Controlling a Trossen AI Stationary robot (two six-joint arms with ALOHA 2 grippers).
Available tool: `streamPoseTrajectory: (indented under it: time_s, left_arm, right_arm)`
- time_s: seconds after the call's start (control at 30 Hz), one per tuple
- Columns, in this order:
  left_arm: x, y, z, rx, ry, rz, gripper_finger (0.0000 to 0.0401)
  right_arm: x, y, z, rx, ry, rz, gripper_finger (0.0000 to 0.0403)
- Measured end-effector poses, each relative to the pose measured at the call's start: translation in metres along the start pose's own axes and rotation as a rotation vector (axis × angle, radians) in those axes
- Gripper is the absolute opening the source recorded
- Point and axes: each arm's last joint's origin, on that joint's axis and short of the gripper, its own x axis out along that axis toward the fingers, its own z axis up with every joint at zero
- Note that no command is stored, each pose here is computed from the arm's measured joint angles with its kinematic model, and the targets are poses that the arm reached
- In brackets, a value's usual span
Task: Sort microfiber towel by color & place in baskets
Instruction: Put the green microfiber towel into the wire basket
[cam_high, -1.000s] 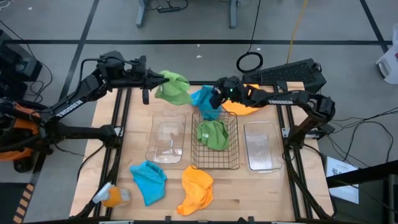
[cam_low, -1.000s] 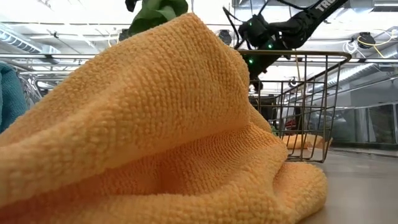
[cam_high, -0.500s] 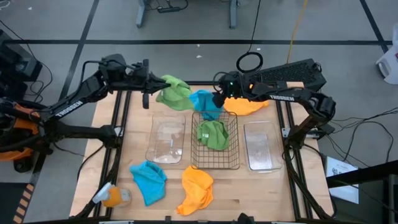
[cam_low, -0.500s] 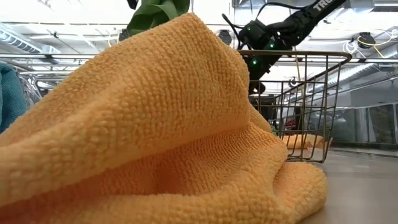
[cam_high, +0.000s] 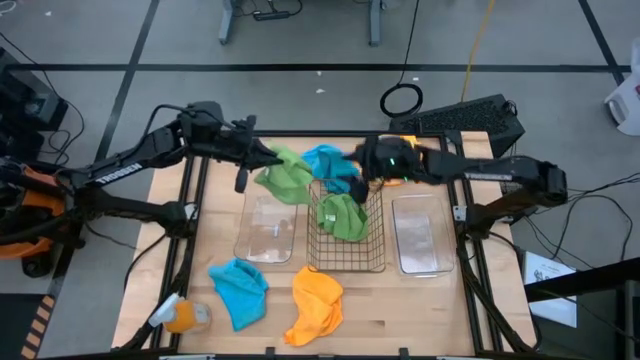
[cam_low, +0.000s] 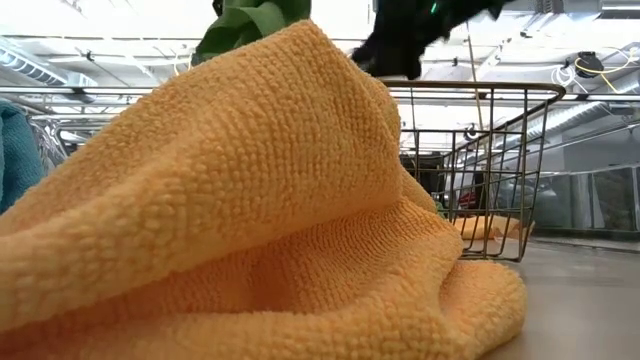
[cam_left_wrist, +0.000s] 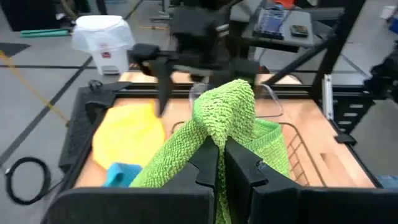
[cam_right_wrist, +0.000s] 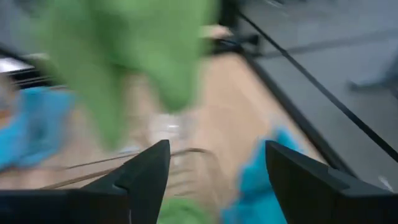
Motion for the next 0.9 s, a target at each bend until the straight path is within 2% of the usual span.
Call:
streamPoseTrajectory:
  time_s: [0.2, 0.3, 0.4, 0.47, 0.67, 0.9]
  left_arm:
    - [0.023, -0.008, -0.003, 0.037, 0.029, -0.070, 0.0015]
    - [0.035, -0.013, -0.003, 0.045, 0.035, -0.100, 0.0015]
    - [0.045, -0.018, -0.005, 0.054, 0.041, -0.127, 0.0015]
    - [0.054, -0.022, -0.004, 0.064, 0.035, -0.147, 0.0015]
    - [0.076, -0.032, -0.005, 0.116, 0.007, -0.191, 0.0015]
    - [0.082, -0.041, -0.005, 0.167, 0.007, -0.180, 0.0015]
  right_arm:
    - [-0.011, 0.064, 0.000, -0.084, -0.074, 0.193, 0.0301]
    - [-0.016, 0.084, -0.002, -0.103, -0.105, 0.150, 0.0328]
    - [-0.021, 0.096, -0.004, -0.113, -0.126, 0.059, 0.0355]
    - [-0.020, 0.103, -0.006, -0.112, -0.139, 0.041, 0.0372]
    - [-0.006, 0.121, -0.003, -0.068, -0.252, 0.121, 0.0398]
    - [0.021, 0.129, -0.019, -0.053, -0.189, 0.172, 0.0392]
